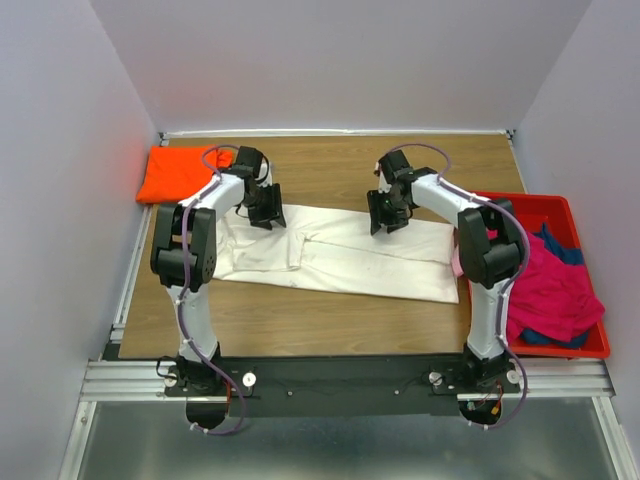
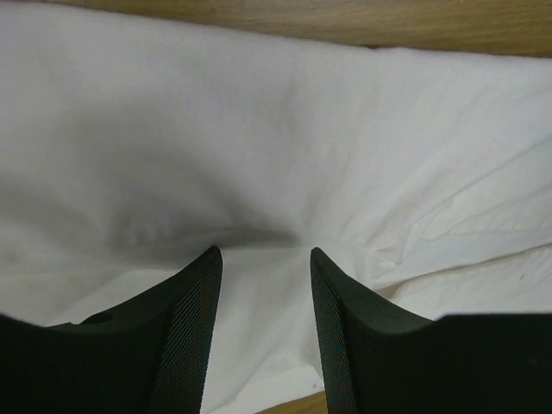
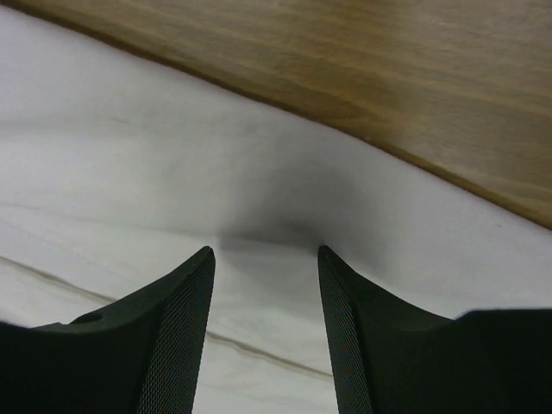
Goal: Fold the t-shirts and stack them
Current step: Fold the tshirt
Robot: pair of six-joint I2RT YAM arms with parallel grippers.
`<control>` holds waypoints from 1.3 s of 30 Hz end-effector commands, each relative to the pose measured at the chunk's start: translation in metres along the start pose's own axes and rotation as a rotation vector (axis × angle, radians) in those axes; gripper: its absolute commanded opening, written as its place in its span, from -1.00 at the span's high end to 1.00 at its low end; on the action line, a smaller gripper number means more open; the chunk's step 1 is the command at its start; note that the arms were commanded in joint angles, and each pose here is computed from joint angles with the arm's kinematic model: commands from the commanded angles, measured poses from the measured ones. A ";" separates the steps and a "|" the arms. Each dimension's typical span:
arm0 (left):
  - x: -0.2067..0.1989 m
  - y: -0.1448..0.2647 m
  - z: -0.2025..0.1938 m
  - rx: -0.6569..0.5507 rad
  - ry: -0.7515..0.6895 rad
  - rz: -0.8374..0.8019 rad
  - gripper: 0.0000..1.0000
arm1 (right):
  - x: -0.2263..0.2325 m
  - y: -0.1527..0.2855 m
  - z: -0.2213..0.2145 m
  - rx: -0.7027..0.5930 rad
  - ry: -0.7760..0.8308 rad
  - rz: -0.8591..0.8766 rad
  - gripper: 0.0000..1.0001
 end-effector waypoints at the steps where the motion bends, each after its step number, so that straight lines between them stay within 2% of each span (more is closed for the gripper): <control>1: -0.007 -0.010 0.019 -0.021 -0.044 -0.035 -0.07 | -0.013 0.000 -0.004 -0.035 -0.014 -0.016 -0.17; 8: -0.001 -0.044 0.028 0.018 -0.084 0.005 -0.06 | -0.019 0.001 -0.037 0.035 -0.090 -0.027 -0.17; 14: -0.017 -0.070 0.047 0.016 -0.140 -0.015 -0.05 | -0.017 0.016 -0.066 0.078 -0.180 0.010 -0.17; 17: -0.034 -0.082 0.060 -0.001 -0.190 -0.029 -0.05 | -0.017 0.023 -0.081 0.101 -0.218 0.032 -0.17; 21: -0.063 -0.088 0.089 -0.082 -0.247 -0.092 -0.05 | -0.008 0.029 -0.100 0.145 -0.235 0.086 -0.17; 26: -0.086 -0.093 0.107 -0.150 -0.282 -0.177 -0.05 | 0.006 0.045 -0.106 0.128 -0.235 0.132 -0.17; 32: -0.116 -0.052 0.137 -0.306 -0.298 -0.254 -0.05 | 0.016 0.071 -0.088 0.027 -0.223 0.160 -0.17; 36: -0.136 0.006 0.158 -0.454 -0.314 -0.253 -0.08 | 0.020 0.090 -0.064 -0.053 -0.172 0.144 -0.18; 39: -0.140 0.031 0.157 -0.474 -0.296 -0.250 -0.11 | 0.018 0.085 -0.060 -0.044 -0.143 0.118 -0.18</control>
Point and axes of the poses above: each gripper's point midway between its finger pads, its own y axis back along the fingers, its own x axis along the line the jaws close on, z = x × y, the point moved 7 cm from there along y, back along the fingers, and after that the axes turned 7 degrees about -y, right-handed, at the moved point
